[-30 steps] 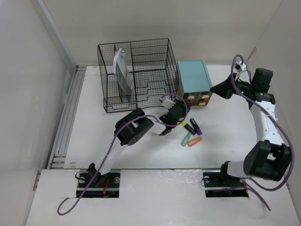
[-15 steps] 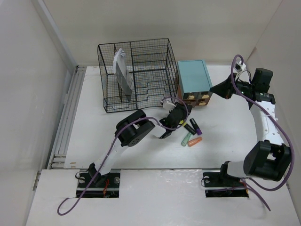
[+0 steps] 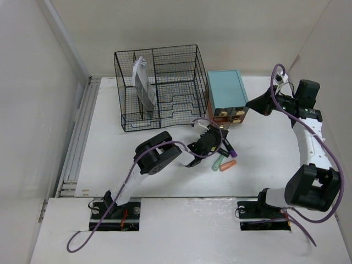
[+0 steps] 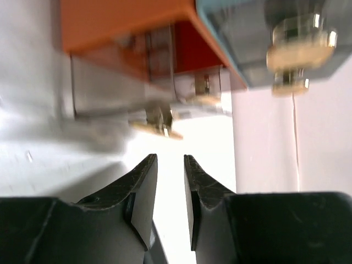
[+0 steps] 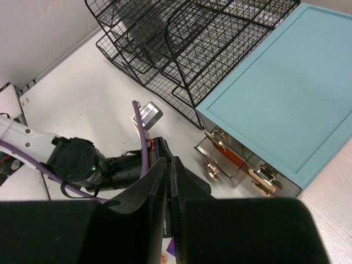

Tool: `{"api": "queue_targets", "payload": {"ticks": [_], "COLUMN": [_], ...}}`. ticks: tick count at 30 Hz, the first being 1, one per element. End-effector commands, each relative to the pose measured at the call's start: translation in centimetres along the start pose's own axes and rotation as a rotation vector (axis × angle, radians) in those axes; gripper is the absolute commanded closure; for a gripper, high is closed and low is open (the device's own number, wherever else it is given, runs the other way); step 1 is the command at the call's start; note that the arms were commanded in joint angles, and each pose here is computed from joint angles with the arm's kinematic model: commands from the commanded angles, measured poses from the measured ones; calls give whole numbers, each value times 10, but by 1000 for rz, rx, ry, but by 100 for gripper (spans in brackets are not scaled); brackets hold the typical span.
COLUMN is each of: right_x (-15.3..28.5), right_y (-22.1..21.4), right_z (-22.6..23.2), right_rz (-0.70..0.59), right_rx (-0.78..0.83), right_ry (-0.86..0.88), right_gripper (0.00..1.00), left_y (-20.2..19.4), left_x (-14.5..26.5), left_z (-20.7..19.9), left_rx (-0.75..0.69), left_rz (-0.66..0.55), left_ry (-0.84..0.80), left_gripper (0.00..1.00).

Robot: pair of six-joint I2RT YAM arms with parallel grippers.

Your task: Organize the desk

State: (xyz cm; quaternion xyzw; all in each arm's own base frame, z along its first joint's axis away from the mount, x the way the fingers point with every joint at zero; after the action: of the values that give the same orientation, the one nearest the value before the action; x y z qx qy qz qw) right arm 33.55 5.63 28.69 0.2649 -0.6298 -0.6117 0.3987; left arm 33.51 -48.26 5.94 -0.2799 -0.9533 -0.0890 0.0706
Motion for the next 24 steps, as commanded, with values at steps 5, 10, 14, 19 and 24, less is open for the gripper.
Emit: {"api": "queue_targets", "payload": {"ticks": [5, 10, 14, 19, 24], "right_x": [5, 8, 8, 8, 16], "right_y": [13, 15, 12, 9, 4], "right_z": [5, 4, 5, 6, -2], "right_rz": [-30, -33, -30, -25, 73], "right_rx": [57, 65, 56, 51, 236], "right_ry": [19, 9, 10, 11, -39], "right_gripper": [87, 87, 87, 82, 58], "left_y": [-18, -23, -7, 16, 41], "left_x": [21, 31, 43, 55, 71], "left_z": [-38, -39, -55, -82, -104], "left_rx": [-12, -24, -76, -196, -331], "left_rz": [49, 57, 9, -55, -39], "left_ry": [-70, -78, -102, -125, -128], "left_gripper": [78, 78, 74, 58, 43]}}
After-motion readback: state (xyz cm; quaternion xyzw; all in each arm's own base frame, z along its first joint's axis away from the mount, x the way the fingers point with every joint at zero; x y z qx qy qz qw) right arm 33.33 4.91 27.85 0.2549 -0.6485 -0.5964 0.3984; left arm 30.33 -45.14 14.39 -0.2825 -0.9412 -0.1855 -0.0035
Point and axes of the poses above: each gripper's point midway between its finger pads, its own x axis back along the fingers, its own z axis along the line the jaws close on, y = z × x, the point moved 2 cm from there along x, back along the fingers, and after that the axes turned 13 degrees about x, right-handed, at the moved point
